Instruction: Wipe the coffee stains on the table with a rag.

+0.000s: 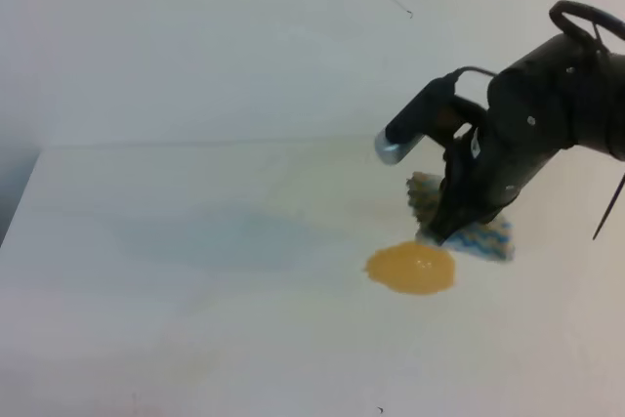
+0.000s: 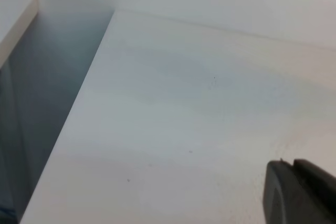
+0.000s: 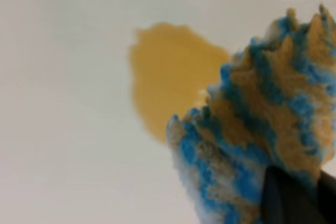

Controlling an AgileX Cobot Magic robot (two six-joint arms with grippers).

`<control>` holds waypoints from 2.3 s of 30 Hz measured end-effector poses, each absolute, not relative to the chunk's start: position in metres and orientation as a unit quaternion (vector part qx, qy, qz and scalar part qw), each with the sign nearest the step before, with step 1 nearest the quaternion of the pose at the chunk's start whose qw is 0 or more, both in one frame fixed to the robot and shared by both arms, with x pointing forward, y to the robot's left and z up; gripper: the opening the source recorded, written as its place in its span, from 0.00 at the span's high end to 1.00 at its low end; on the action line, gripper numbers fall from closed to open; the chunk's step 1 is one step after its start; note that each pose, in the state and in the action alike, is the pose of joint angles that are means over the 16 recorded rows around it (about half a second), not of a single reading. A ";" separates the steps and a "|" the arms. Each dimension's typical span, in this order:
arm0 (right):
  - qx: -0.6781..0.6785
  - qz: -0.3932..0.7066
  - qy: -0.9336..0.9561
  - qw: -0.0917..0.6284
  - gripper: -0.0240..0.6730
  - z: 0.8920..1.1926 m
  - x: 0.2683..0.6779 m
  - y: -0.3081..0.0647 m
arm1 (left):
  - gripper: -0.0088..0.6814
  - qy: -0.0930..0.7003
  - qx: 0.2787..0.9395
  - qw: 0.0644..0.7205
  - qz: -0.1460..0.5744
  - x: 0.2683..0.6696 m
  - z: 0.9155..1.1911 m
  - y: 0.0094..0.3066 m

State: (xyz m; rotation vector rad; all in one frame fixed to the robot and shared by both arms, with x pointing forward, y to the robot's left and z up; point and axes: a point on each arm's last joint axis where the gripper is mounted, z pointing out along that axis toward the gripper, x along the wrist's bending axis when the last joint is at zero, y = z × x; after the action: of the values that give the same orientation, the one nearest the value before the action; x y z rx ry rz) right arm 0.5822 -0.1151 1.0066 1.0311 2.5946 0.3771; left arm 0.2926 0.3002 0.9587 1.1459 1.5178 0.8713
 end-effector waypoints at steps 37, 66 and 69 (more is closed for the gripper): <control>0.483 0.137 0.863 0.064 0.97 0.929 0.622 -0.031 | 0.99 0.628 0.475 0.501 0.361 0.293 0.959 0.300; 0.520 0.145 0.839 0.076 0.97 0.924 0.652 -0.065 | 0.99 0.628 0.474 0.501 0.361 0.293 0.959 0.300; 0.490 0.160 0.855 0.062 0.97 0.923 0.634 -0.033 | 0.99 0.628 0.475 0.501 0.361 0.293 0.959 0.300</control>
State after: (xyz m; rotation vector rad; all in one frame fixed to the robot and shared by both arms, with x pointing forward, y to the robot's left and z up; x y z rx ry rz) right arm 0.6344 -0.0333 0.9231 1.4808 2.5840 0.4832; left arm 0.2926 0.3002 0.9587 1.1472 1.5171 0.8722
